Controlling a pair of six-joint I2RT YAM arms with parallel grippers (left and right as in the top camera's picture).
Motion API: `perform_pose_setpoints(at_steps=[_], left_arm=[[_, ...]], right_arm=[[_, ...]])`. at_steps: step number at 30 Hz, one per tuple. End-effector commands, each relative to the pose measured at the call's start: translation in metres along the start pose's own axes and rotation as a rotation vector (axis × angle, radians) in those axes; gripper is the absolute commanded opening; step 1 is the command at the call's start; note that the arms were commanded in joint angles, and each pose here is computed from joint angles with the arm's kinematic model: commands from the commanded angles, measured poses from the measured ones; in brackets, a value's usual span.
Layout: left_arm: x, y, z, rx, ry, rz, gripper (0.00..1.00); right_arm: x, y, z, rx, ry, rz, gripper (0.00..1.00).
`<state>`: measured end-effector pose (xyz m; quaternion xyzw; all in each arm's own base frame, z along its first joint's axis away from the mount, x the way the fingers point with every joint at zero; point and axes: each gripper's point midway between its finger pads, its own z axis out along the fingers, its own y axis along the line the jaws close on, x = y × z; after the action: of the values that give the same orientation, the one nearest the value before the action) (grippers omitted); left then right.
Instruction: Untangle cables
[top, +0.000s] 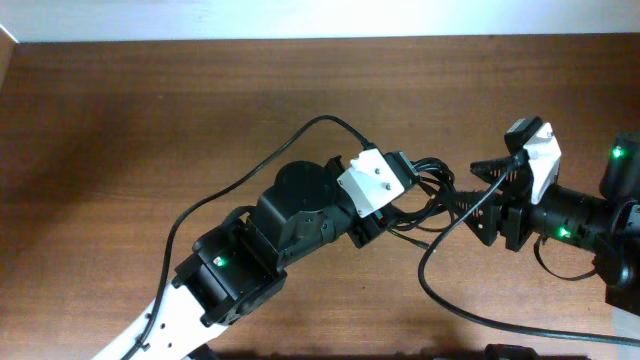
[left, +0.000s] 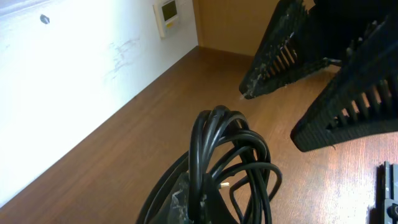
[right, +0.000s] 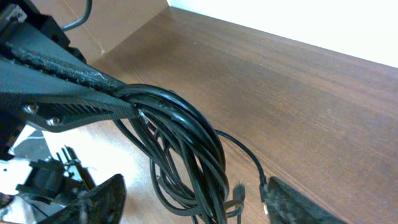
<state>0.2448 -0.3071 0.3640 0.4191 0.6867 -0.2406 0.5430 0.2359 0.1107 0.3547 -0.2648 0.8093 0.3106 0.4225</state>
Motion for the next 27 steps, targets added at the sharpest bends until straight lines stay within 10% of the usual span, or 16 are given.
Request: perform_pose_setpoints(at_steps=[1,15,22,27], left_arm=[[-0.017,-0.002,-0.012,0.012,-0.061,0.016,0.00],[-0.046,-0.010,-0.017,0.061,-0.183,0.031,0.00],[-0.049,-0.009,-0.018,0.058,-0.196,0.033,0.00],[-0.039,0.004,-0.015,-0.018,-0.148,0.022,0.00]], right_arm=[[-0.002,0.002,-0.003,0.014,-0.006,-0.018,0.58],[0.006,-0.005,-0.003,0.061,0.031,0.004,0.56],[0.010,-0.005,-0.003,0.059,0.042,0.017,0.04],[0.008,0.001,-0.004,0.036,0.031,0.019,0.04]])
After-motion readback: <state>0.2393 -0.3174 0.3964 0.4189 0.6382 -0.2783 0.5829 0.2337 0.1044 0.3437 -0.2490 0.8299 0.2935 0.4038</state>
